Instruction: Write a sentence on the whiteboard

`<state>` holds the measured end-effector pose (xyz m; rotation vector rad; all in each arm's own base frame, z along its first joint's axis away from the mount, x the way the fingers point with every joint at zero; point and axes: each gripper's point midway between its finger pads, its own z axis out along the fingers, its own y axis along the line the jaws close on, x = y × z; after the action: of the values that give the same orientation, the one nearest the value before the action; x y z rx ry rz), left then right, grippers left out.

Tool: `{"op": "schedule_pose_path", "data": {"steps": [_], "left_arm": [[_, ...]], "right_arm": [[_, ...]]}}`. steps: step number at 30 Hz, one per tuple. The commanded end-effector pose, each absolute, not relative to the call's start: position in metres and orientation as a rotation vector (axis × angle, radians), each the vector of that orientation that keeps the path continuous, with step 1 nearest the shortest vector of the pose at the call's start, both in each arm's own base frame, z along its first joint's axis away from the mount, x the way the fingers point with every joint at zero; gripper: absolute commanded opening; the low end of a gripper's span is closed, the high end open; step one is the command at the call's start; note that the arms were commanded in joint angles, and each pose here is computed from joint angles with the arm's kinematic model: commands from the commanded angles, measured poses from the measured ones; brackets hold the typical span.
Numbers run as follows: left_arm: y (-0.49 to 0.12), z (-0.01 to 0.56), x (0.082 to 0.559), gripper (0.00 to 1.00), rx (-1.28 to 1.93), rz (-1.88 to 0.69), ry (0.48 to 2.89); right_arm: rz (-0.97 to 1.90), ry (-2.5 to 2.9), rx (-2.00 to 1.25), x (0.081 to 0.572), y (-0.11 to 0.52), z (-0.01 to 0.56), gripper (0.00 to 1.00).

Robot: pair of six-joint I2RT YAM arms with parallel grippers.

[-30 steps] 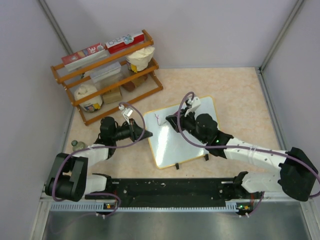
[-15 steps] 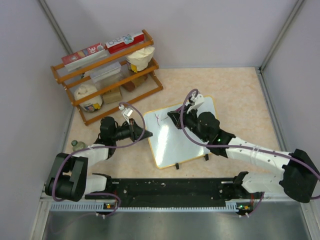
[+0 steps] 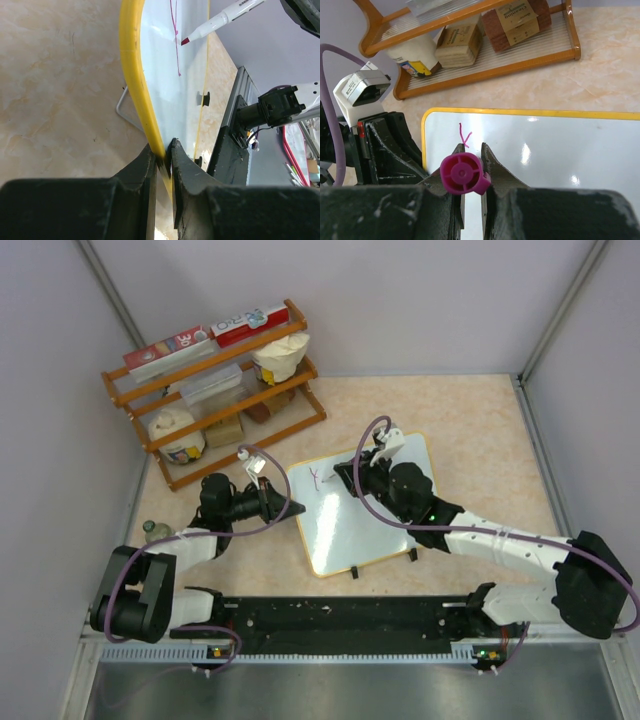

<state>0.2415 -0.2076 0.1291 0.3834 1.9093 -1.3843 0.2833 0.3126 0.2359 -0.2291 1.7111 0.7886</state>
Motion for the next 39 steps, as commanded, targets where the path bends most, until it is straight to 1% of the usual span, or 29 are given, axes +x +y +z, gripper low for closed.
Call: {"op": "schedule_pose_path", "data": {"steps": [1, 21, 39], "left_arm": [[-0.206, 0.129, 0.25, 0.0, 0.441, -1.304, 1.861], [-0.206, 0.128, 0.25, 0.0, 0.442, -1.303, 1.864], [-0.205, 0.128, 0.251, 0.0, 0.438, -1.301, 1.868]], "right_arm": [[0.806, 1.667, -0.199, 0.292, 0.316, 0.256, 0.0], [0.792, 1.748, -0.242, 0.28, 0.308, 0.221, 0.0], [0.704, 1.744, -0.16, 0.291, 0.288, 0.225, 0.0]]}}
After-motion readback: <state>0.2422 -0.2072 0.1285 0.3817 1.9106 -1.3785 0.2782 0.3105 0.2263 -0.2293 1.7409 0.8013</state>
